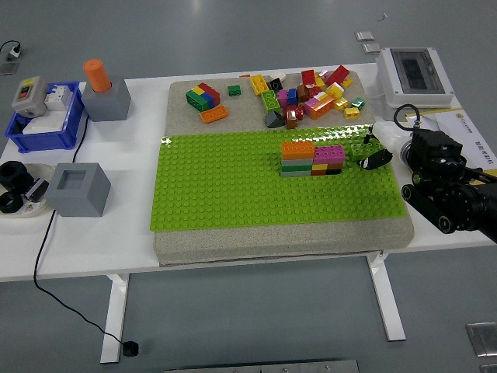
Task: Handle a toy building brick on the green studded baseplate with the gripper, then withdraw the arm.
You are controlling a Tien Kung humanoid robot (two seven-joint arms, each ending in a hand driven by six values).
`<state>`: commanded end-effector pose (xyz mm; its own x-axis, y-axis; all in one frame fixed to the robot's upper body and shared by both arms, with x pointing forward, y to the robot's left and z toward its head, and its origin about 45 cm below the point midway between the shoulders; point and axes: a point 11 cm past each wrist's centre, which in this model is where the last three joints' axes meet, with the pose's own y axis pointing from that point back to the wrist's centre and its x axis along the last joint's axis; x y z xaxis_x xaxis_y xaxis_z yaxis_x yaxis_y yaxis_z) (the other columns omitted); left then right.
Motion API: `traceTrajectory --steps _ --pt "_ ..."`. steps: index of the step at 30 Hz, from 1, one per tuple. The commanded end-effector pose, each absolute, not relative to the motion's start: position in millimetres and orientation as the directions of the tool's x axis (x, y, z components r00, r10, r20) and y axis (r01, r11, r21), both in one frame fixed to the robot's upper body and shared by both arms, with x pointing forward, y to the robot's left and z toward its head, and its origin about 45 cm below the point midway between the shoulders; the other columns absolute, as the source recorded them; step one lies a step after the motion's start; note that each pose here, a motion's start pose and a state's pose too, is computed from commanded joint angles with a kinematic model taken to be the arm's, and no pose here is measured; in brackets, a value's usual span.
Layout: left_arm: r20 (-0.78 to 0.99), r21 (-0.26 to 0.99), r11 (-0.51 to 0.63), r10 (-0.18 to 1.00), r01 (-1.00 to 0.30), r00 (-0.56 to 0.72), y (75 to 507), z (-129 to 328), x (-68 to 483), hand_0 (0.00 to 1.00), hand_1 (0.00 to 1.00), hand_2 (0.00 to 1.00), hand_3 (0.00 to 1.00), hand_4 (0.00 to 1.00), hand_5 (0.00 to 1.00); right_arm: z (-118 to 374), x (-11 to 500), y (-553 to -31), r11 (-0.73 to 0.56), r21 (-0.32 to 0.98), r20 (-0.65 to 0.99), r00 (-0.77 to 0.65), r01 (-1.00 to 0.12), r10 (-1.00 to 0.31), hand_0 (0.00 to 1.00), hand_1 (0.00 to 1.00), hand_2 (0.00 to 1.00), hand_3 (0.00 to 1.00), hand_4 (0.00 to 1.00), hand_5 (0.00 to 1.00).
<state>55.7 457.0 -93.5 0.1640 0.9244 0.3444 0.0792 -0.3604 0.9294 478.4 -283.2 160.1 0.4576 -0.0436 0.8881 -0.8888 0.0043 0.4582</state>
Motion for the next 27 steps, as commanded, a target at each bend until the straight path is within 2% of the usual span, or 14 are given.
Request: traceTrajectory --steps 2,3,8,9,20,27 --pt "0.344 0.929 -0.36 0.924 0.079 0.164 456.9 -93.5 55.7 0.803 0.819 0.786 0.55 0.547 0.352 159.8 478.3 -283.3 0.005 0.459 0.888 0.458 -0.889 -0.045 0.81 0.793 0.821 0.695 0.757 0.417" --pt "0.344 0.929 -0.36 0.924 0.079 0.164 456.9 -93.5 55.7 0.803 0.82 0.785 0.55 0.549 0.353 159.6 478.3 -283.2 0.005 0.459 0.888 0.458 -0.889 -0.046 0.808 0.792 0.812 0.655 0.73 0.414" --pt "0.345 0.929 -0.361 0.924 0.079 0.165 457.0 -93.5 55.8 0.803 0.82 0.785 0.55 0.549 0.353 159.4 478.4 -282.7 0.005 0.458 0.888 0.457 -0.889 -0.044 0.808 0.792 0.812 0.655 0.73 0.414" --pt "0.345 0.929 -0.361 0.924 0.078 0.166 456.9 -93.5 55.8 0.803 0.82 0.784 0.549 0.552 0.356 159.3 478.3 -282.7 0.004 0.458 0.888 0.457 -0.889 -0.043 0.804 0.787 0.806 0.614 0.613 0.403" --pt "0.346 0.929 -0.362 0.924 0.077 0.165 456.9 -93.6 55.9 0.803 0.82 0.784 0.548 0.556 0.359 158.9 478.0 -283.5 0.004 0.459 0.888 0.458 -0.889 -0.038 0.804 0.787 0.804 0.584 0.593 0.402" --pt "0.346 0.929 -0.362 0.924 0.077 0.163 456.8 -93.7 55.3 0.803 0.82 0.785 0.546 0.566 0.366 159.2 477.8 -283.1 0.0 0.457 0.889 0.457 -0.889 -0.03 0.804 0.79 0.808 0.546 0.619 0.397"
